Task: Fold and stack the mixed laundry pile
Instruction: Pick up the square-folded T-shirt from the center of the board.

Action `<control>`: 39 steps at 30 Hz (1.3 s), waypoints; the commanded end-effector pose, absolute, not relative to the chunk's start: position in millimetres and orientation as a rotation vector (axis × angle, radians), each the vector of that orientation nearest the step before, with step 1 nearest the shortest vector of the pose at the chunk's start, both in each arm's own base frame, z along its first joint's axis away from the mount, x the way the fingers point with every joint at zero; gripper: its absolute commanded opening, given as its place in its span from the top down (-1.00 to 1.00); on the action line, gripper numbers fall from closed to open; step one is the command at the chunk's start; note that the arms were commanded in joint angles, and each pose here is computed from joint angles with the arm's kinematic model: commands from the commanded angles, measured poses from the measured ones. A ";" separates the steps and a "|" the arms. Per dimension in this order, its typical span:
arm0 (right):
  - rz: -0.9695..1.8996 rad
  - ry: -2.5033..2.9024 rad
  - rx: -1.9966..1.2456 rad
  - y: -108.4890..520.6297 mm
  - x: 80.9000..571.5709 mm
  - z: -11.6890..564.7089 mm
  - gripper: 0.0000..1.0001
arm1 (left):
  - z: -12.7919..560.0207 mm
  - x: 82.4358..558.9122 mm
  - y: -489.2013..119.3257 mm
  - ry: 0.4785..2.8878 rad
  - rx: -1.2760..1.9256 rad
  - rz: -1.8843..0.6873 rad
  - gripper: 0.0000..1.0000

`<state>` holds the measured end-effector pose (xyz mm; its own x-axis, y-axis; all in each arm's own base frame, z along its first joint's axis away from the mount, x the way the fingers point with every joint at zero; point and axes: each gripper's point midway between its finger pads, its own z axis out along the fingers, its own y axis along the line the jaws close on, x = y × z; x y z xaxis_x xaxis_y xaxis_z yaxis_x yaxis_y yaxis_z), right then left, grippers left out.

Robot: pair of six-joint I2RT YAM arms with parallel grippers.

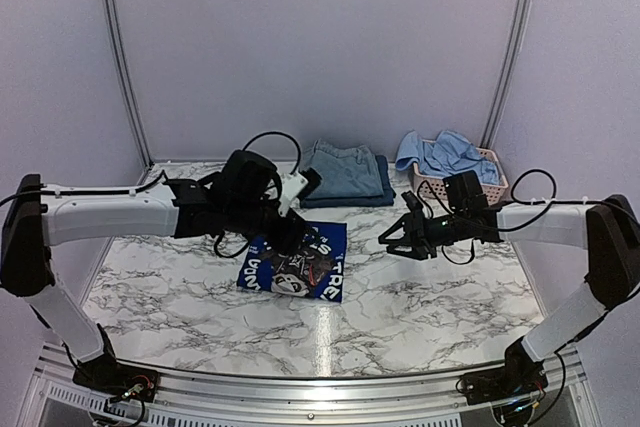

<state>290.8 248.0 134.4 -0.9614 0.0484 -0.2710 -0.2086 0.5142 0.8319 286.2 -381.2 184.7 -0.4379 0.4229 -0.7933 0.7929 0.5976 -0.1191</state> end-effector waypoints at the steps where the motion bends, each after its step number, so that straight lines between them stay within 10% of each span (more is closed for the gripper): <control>1: 1.424 2.543 -0.086 244.2 287.2 122.3 0.01 | 132.0 257.7 -397.8 2.005 1.346 -0.398 -0.10; 19: 1.455 2.617 0.041 239.6 272.1 89.6 0.01 | 19.7 235.6 -444.6 1.901 1.722 -0.224 0.19; 26: 1.503 2.642 0.071 258.3 269.5 84.0 -0.49 | 47.4 232.7 -464.6 1.919 1.629 -0.370 1.00; 39: 1.639 2.648 0.211 317.9 297.6 66.5 -0.65 | 110.3 211.5 -474.7 1.860 1.550 -0.603 1.00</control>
